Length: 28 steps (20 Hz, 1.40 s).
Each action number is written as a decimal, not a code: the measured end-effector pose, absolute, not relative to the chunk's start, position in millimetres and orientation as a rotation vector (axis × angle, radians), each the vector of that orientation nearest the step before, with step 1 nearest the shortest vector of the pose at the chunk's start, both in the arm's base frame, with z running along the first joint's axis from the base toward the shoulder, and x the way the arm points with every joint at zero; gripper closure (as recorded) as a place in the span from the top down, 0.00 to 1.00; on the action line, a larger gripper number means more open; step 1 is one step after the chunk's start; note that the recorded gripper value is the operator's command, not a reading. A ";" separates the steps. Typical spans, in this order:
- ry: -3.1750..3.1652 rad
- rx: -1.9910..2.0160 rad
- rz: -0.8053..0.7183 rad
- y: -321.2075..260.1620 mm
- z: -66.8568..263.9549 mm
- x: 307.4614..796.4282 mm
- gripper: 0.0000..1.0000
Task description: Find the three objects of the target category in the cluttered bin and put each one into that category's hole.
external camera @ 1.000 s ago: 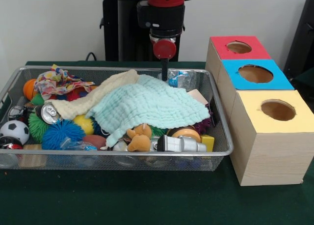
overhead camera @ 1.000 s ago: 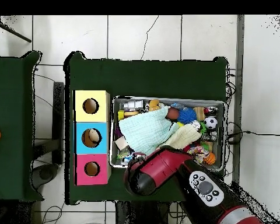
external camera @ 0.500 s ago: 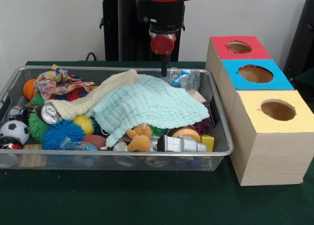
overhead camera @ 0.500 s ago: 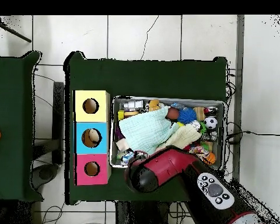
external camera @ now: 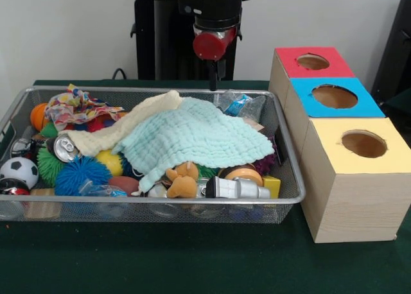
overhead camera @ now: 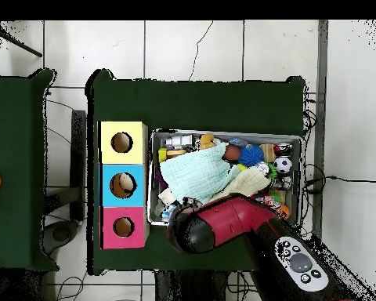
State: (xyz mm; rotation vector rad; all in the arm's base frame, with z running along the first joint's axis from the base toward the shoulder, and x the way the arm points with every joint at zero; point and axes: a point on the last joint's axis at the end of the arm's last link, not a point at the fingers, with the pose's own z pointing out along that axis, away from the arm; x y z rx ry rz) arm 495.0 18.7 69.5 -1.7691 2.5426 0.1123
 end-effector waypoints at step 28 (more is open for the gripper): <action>2.387 -1.920 0.215 91.1 7.9 445.8 1.00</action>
